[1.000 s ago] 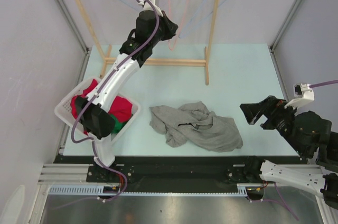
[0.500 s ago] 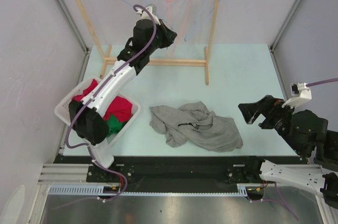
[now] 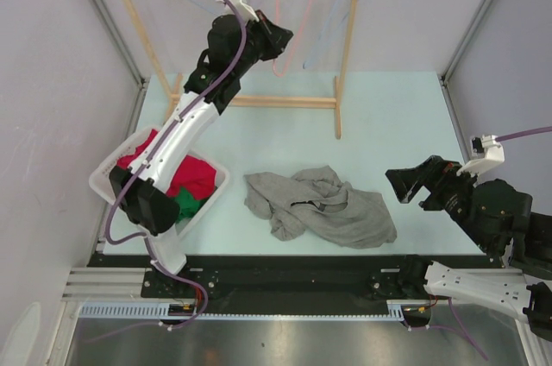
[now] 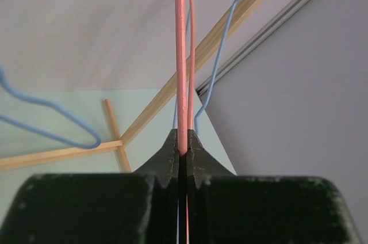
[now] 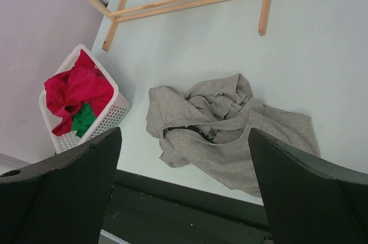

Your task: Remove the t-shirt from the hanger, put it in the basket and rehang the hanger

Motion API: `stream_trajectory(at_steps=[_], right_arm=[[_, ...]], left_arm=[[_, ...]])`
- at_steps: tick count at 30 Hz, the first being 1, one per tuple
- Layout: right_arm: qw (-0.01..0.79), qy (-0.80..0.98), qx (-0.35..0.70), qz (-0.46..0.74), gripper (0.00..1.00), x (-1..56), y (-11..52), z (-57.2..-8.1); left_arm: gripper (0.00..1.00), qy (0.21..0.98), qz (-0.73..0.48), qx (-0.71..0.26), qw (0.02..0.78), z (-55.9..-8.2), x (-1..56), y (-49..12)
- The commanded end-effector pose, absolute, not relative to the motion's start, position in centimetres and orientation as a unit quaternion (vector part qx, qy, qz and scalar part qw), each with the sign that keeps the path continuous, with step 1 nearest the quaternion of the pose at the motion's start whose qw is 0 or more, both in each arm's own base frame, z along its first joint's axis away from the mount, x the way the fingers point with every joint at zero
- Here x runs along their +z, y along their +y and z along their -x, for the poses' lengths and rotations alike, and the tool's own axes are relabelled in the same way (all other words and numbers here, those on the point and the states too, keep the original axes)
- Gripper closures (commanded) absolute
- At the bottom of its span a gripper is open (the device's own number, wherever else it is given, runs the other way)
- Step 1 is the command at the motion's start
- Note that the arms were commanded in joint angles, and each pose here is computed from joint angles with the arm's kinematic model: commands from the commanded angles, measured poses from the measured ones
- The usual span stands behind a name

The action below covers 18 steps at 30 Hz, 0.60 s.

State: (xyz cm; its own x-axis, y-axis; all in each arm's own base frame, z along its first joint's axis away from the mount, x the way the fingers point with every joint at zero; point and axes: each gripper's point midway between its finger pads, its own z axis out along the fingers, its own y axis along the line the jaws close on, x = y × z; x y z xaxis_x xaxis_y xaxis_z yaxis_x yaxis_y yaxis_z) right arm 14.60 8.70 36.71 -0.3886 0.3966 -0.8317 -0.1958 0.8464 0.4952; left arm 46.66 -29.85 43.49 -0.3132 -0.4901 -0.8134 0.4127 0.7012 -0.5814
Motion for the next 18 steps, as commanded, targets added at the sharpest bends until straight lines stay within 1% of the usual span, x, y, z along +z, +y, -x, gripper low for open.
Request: stream_trajectory(at_steps=[1, 9, 18], right_arm=[[0.559, 0.780, 0.274, -0.069, 0.03, 37.5, 8.8, -14.9], [0.560, 0.778, 0.276, -0.066, 0.03, 38.0, 9.0, -15.0], [0.562, 0.776, 0.279, -0.070, 0.04, 38.4, 8.6, -14.8]], left_arm=[[1.00, 0.690, 0.008, -0.410, 0.597, -46.7, 46.3, -30.9], [1.00, 0.708, 0.009, -0.416, 0.571, -48.7, 44.1, -32.5], [1.00, 0.718, 0.015, -0.427, 0.549, -49.4, 42.1, -33.6]])
